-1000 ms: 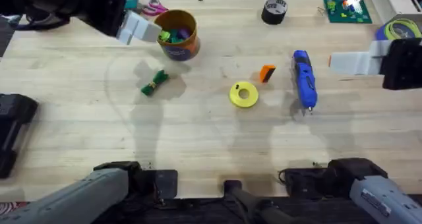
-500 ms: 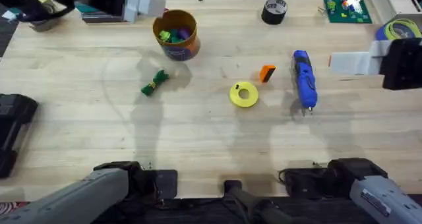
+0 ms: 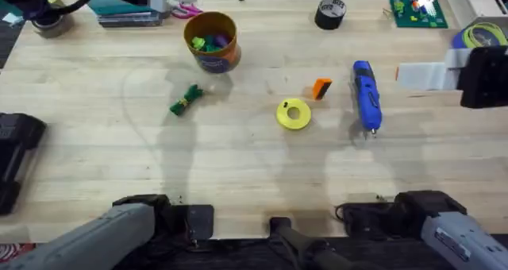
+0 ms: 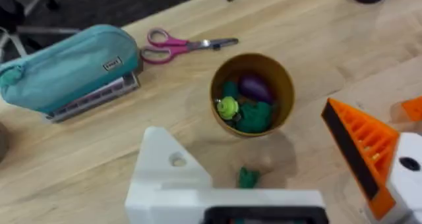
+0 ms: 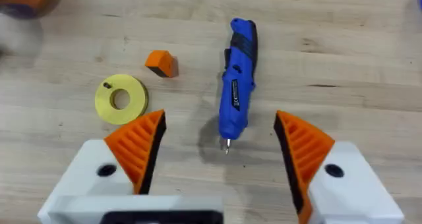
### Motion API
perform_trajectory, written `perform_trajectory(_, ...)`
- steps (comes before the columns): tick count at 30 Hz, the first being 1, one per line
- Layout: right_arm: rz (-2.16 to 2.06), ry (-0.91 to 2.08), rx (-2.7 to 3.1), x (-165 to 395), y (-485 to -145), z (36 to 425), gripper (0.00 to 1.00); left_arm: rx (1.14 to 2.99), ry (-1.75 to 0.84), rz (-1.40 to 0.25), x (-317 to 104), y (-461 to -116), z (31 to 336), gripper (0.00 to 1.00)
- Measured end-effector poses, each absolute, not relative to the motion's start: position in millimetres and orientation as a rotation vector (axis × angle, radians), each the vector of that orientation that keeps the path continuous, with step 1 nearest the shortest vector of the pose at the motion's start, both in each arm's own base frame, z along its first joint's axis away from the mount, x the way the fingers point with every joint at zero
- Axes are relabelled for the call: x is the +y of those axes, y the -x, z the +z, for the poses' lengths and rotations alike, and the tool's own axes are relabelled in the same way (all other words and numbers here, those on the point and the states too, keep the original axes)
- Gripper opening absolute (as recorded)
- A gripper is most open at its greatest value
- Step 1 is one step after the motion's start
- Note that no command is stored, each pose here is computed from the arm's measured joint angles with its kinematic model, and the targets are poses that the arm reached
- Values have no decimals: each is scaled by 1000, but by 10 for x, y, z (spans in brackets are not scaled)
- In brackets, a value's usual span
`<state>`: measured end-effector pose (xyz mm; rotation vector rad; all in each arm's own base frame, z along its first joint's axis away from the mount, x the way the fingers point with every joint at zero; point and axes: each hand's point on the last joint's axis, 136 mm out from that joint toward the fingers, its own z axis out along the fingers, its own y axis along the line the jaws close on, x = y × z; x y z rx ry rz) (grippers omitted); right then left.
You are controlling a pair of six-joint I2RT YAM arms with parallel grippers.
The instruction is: Pick up the gripper from the table and insert it into the empty holder that is missing its gripper. Then pick up a screw, insert it into the mounting hole, and use the screwdriver to tighten it. Finally, clean up the table by picking up the vegetable and placing it into the bucket.
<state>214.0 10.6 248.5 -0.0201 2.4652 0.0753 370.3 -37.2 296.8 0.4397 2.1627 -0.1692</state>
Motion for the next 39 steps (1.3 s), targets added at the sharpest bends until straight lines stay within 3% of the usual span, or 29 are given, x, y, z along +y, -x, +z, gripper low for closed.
perform_trajectory(9, 75, 20, 2465, 106, -2140, 2485, 997, 1949, -418, -116, -380, -3449, 3104, 985)
perform_trajectory(26, 75, 20, 2465, 106, -2140, 2485, 997, 1593, -405, -133, -507, -2946, 2609, 985)
perform_trajectory(39, 75, 20, 2465, 106, -2140, 2485, 997, 1484, -388, -157, -554, -2580, 2435, 985)
